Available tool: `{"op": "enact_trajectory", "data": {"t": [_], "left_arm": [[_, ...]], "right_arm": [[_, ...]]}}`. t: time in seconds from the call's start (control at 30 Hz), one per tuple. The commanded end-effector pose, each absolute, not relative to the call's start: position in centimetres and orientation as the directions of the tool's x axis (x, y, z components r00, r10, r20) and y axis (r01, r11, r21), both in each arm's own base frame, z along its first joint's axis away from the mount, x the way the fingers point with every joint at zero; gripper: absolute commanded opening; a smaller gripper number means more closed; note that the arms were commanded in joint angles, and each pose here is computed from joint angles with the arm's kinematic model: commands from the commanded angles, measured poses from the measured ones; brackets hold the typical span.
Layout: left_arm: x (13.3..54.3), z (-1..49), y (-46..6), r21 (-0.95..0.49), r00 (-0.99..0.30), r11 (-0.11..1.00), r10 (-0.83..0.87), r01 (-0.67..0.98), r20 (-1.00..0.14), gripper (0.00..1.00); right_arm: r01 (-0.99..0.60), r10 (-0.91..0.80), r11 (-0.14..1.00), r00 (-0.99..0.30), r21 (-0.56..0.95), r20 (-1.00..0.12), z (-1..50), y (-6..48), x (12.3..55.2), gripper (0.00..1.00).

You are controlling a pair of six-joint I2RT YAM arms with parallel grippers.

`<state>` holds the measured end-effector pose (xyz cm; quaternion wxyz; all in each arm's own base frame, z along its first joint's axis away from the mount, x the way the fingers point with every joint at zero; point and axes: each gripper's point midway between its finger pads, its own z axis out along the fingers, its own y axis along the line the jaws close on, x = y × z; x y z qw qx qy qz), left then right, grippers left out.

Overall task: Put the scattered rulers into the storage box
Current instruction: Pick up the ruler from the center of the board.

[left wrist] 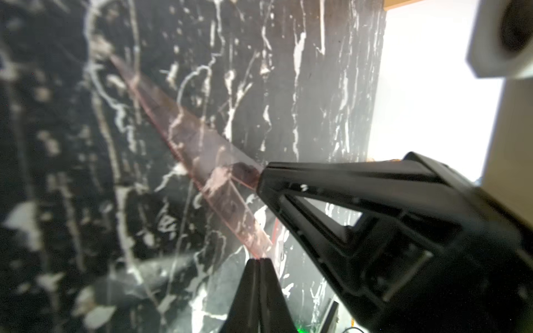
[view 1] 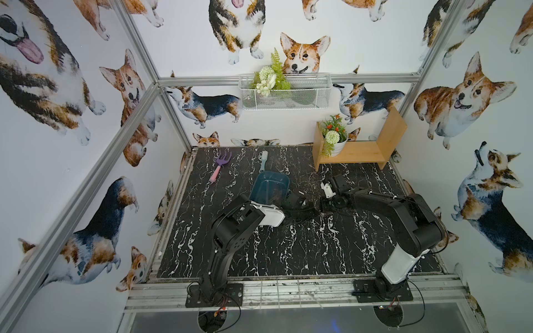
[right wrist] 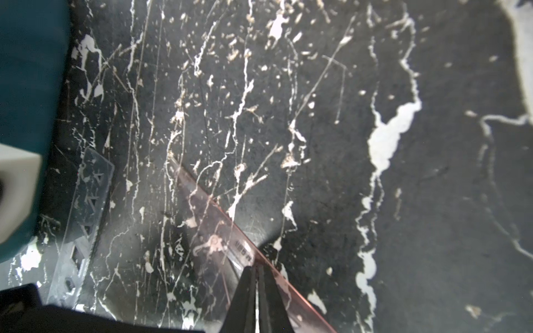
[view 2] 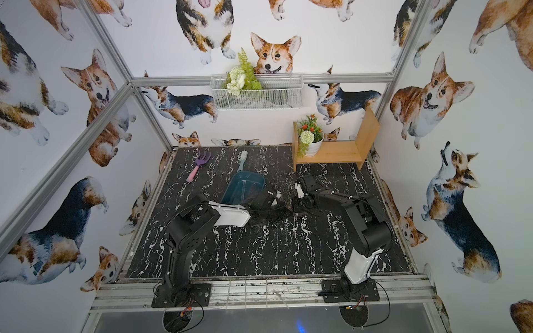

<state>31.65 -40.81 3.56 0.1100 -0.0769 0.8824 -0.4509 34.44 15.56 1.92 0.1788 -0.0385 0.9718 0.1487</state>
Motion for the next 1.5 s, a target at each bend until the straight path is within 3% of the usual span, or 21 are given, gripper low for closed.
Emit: {"op": "enact_trajectory", "data": {"t": [0.0, 0.33, 0.53, 0.63, 1.03, 1.1, 1.47], "left_arm": [[32.7, 5.6, -41.7, -0.854, -0.954, 0.520, -0.255, -0.001, -0.154, 0.02], [32.5, 5.9, -41.0, -0.849, -0.950, 0.529, -0.264, 0.002, -0.166, 0.00], [31.8, 7.6, -40.4, -0.835, -0.946, 0.549, -0.244, 0.048, -0.214, 0.01], [31.4, 8.7, -40.3, -0.819, -0.941, 0.568, -0.226, 0.082, -0.251, 0.02], [29.9, 12.7, -41.3, -0.789, -0.923, 0.586, -0.172, 0.186, -0.345, 0.05], [29.7, 13.0, -41.2, -0.791, -0.922, 0.582, -0.173, 0.188, -0.347, 0.05], [29.2, 13.4, -40.8, -0.792, -0.921, 0.578, -0.171, 0.194, -0.351, 0.06]], "right_arm": [[-0.065, -0.028, 0.982, -0.979, 0.178, -0.204, 0.1, 13.1, 30.7, 0.11], [-0.064, -0.027, 0.987, -0.971, 0.151, -0.236, 1.6, 12.6, 31.5, 0.14], [-0.061, -0.026, 0.990, -0.965, 0.126, -0.263, 2.3, 12.2, 31.8, 0.43], [-0.059, -0.023, 0.990, -0.961, 0.125, -0.274, 2.5, 12.1, 31.8, 0.51], [-0.051, 0.003, 0.989, -0.932, 0.138, -0.363, 5.6, 11.9, 32.9, 0.62], [-0.030, 0.017, 0.991, -0.938, 0.128, -0.346, 5.1, 11.2, 32.9, 0.69], [0.013, 0.054, 0.991, -0.953, 0.136, -0.298, 2.5, 10.2, 32.4, 0.75]]}}
